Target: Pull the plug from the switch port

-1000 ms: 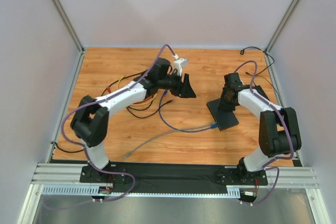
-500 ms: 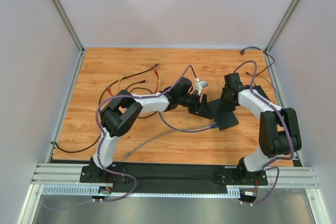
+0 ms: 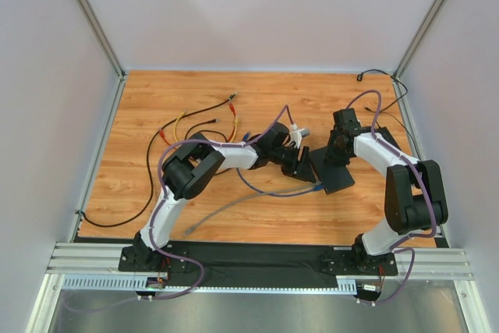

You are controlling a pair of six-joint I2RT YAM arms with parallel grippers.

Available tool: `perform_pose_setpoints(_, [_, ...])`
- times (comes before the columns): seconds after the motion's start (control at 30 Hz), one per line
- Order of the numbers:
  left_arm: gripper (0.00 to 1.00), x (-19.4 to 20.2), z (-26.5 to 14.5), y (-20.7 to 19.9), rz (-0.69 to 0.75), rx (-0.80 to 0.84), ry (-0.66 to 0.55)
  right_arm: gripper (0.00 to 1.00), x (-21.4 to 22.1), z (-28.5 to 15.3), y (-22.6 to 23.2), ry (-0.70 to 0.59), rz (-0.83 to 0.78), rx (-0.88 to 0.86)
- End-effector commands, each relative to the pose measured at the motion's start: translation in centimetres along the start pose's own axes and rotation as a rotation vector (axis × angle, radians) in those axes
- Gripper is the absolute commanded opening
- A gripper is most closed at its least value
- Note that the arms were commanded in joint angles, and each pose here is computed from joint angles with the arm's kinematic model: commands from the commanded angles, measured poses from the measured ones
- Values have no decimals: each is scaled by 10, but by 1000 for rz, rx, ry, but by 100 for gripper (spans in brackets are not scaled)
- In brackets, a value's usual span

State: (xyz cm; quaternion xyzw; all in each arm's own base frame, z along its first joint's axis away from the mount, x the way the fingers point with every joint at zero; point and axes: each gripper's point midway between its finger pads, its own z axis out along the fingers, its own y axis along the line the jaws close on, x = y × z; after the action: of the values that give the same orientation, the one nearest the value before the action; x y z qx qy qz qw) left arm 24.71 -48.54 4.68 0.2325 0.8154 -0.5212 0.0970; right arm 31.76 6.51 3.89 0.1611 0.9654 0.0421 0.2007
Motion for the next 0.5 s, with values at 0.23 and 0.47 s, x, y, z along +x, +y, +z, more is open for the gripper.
perform_pose_setpoints(0.23, [52,-14,22,-2,-70,-24,-84,31,30,10,-14,100,-17,44])
perform_pose_setpoints(0.47, [47,-9,35,-4,-116,2,-75,31,32,11,-14,102,-17,45])
